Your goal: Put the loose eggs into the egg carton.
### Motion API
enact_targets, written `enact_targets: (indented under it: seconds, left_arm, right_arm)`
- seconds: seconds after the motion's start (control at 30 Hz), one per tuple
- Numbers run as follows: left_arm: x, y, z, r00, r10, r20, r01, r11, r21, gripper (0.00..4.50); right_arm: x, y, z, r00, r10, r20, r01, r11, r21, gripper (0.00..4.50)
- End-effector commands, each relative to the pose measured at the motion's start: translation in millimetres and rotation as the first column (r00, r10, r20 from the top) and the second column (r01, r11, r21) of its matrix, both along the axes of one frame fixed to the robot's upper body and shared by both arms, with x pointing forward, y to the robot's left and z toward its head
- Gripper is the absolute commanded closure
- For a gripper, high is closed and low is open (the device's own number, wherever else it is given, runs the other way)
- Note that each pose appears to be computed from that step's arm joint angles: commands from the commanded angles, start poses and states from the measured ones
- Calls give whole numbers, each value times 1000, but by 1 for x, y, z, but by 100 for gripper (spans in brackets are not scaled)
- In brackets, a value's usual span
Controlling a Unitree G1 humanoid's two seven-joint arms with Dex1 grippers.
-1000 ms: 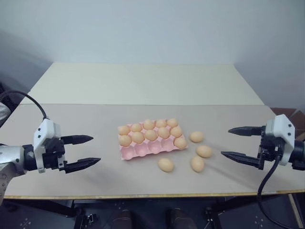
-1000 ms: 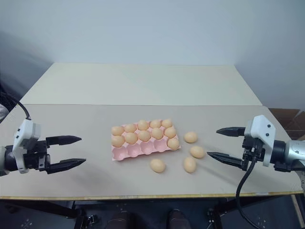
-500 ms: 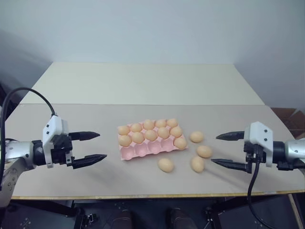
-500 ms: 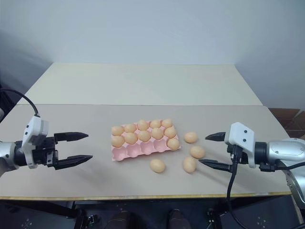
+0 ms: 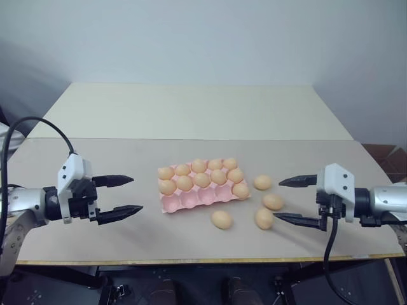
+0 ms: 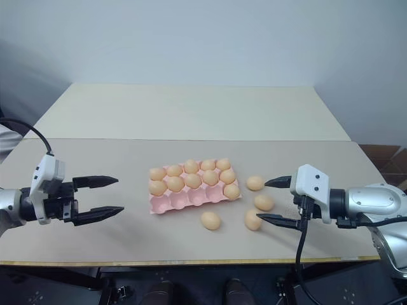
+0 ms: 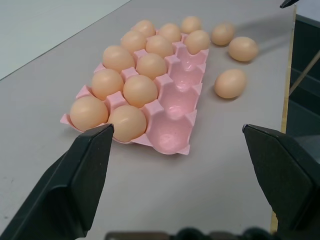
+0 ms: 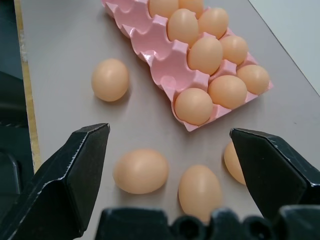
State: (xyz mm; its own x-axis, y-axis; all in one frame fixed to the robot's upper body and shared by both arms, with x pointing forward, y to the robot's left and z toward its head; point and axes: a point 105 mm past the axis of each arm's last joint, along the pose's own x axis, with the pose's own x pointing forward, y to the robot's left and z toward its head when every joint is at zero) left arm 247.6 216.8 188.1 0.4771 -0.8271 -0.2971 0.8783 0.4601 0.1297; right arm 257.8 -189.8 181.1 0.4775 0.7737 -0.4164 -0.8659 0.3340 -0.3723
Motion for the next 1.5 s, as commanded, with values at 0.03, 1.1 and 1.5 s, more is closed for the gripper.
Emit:
enact_targets:
  seconds: [0.03,1.1,1.5]
  left_arm:
    - [-1,-4,5,999,-23,31,22,1000,8,0]
    - [-7,2,1,999,-1,32,0,999,32,0]
    - [-8,2,1,999,6,38,-8,999,44,0]
  right_arm:
    - [17,-1,1,997,-47,67,49,999,-23,2]
    - [8,24,-50,973,230,-31,-229,931,-285,2]
    - [15,32,-59,964,266,-16,-258,916,-306,183]
